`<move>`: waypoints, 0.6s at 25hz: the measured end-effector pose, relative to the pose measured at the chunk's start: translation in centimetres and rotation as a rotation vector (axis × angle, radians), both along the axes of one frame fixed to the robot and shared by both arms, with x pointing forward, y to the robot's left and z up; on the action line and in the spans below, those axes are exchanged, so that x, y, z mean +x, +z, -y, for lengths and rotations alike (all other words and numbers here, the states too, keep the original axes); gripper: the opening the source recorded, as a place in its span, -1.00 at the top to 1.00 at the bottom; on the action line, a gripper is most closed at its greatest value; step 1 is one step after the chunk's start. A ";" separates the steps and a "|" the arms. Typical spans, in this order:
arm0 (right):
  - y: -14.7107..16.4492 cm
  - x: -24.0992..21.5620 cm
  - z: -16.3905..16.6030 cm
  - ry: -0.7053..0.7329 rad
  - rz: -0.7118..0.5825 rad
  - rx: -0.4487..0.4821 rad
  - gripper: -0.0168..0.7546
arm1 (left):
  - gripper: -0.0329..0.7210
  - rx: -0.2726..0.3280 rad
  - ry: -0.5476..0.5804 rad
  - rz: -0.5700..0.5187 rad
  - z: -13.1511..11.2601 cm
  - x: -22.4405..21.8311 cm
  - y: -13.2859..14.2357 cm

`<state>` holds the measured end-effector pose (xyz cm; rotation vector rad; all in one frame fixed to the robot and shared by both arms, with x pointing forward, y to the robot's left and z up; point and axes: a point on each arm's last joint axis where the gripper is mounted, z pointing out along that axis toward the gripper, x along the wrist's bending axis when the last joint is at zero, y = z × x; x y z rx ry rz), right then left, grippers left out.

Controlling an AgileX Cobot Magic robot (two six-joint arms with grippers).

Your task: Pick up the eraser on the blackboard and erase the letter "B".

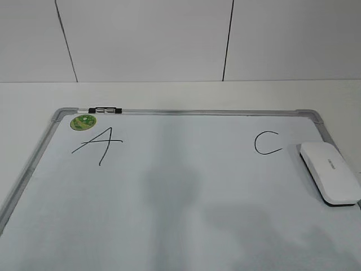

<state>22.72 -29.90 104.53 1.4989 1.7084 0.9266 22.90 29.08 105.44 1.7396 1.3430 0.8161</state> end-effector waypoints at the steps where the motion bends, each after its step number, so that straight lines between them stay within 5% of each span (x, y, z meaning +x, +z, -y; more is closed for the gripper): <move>1: 0.0 0.0 0.0 0.000 0.000 0.000 -0.47 | 0.27 -0.002 -0.001 0.000 0.0 0.0 0.0; 15: 0.0 0.0 0.0 0.000 0.003 0.000 -0.47 | 0.27 -0.004 -0.003 0.000 0.0 0.0 0.0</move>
